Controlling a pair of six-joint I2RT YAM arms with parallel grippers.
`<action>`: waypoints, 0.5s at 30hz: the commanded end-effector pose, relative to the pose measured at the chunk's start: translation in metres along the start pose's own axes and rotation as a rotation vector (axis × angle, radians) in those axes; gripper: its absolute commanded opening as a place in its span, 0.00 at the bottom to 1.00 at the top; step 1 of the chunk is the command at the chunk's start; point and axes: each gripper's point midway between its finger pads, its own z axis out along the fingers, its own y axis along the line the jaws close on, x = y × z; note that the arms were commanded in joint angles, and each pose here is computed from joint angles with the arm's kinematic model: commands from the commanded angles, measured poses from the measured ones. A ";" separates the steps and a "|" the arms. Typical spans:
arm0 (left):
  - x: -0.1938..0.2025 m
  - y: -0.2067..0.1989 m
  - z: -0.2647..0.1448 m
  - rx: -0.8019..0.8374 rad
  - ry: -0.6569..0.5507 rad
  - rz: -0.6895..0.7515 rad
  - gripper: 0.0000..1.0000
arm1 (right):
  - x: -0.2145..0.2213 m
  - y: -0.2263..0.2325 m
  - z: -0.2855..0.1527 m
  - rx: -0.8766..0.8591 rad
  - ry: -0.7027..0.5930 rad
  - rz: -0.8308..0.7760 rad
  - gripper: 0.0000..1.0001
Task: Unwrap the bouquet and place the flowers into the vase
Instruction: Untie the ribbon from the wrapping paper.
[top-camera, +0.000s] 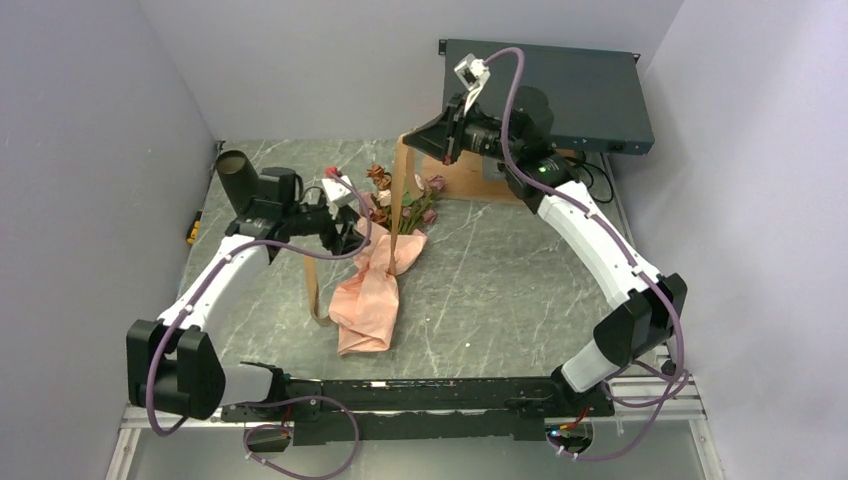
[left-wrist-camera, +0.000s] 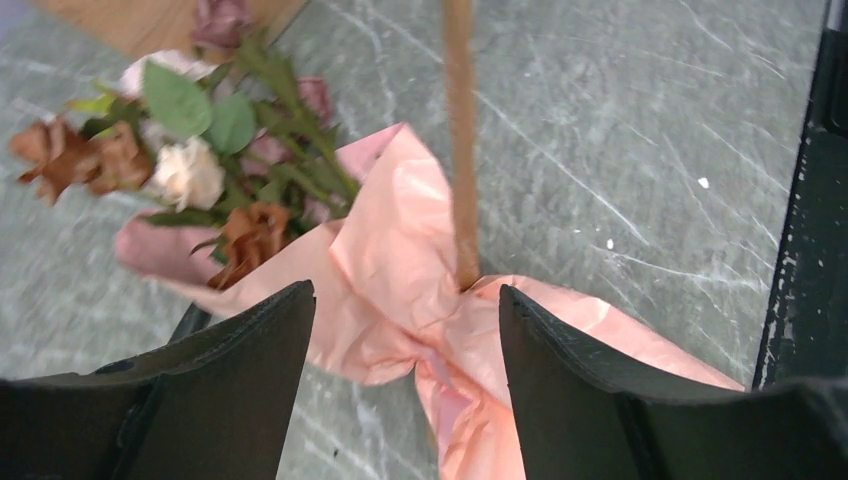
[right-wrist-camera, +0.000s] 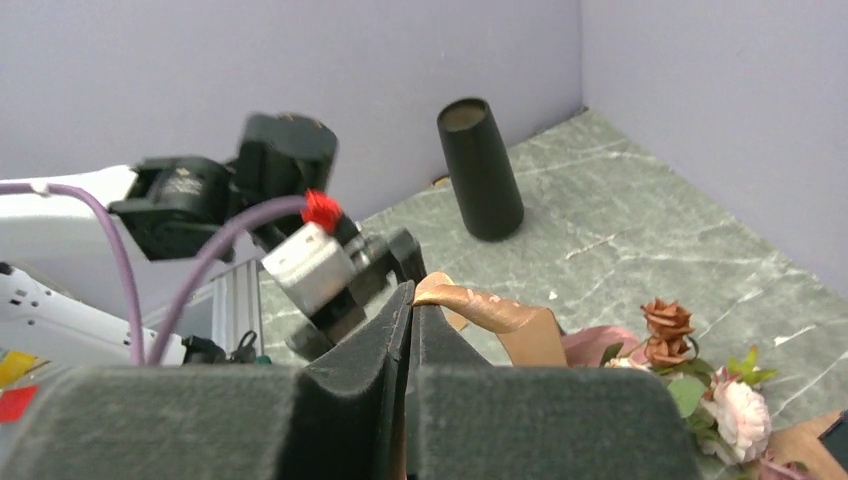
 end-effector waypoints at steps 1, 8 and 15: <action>-0.006 -0.014 0.029 0.104 -0.030 0.085 0.72 | -0.071 0.033 -0.021 -0.007 -0.159 -0.104 0.00; 0.003 -0.023 0.059 0.171 -0.023 0.079 0.66 | -0.117 0.038 -0.040 0.034 -0.251 -0.134 0.00; 0.016 -0.041 0.082 0.230 -0.005 0.114 0.59 | -0.140 0.037 -0.053 0.074 -0.301 -0.151 0.00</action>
